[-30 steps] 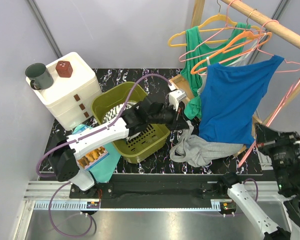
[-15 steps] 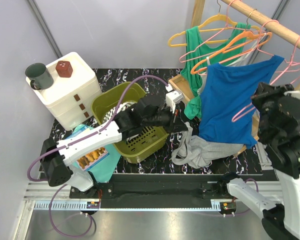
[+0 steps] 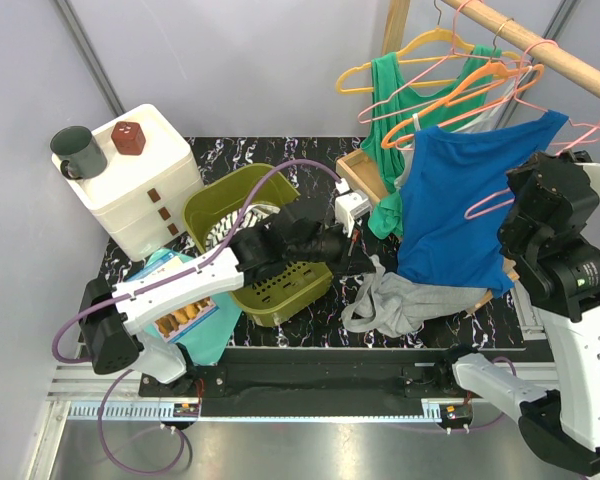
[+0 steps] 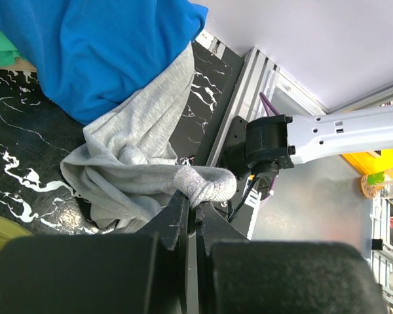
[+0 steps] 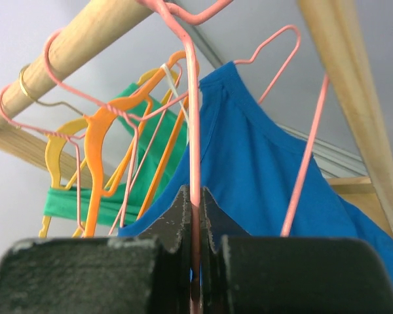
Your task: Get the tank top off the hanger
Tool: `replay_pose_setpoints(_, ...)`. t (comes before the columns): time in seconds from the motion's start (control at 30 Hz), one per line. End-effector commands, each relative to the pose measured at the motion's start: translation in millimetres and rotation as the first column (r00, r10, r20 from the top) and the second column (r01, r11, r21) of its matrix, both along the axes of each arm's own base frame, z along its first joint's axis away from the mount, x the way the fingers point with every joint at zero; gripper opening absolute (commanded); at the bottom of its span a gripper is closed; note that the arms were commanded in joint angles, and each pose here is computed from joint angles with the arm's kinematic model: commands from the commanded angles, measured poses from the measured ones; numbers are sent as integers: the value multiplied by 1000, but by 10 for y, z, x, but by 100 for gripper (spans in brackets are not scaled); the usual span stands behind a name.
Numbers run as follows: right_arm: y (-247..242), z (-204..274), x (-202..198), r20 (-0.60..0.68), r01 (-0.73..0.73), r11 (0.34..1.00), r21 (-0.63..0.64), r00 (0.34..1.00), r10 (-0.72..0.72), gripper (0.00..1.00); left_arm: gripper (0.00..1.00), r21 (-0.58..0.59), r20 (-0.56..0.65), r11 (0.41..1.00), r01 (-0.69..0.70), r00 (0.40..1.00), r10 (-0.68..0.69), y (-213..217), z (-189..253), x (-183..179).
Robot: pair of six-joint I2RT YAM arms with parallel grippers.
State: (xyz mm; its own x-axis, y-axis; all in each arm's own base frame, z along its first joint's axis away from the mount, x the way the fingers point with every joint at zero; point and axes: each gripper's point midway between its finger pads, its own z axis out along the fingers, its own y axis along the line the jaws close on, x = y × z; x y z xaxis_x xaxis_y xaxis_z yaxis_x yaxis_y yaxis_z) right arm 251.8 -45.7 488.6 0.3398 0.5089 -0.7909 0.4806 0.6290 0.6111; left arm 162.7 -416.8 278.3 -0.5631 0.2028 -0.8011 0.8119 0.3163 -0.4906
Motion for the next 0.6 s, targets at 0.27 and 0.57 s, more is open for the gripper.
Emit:
replay_pose_setpoints(0.27,-310,-131,89,25,126,989,74,991,-129,0,0,-36,76,999,2,997,1,109,253,-92)
replay_pose_setpoints(0.57,-283,-402,331,-38,65,991,115,997,-61,0,0,-38,80,999,11,997,-8,129,285,-144)
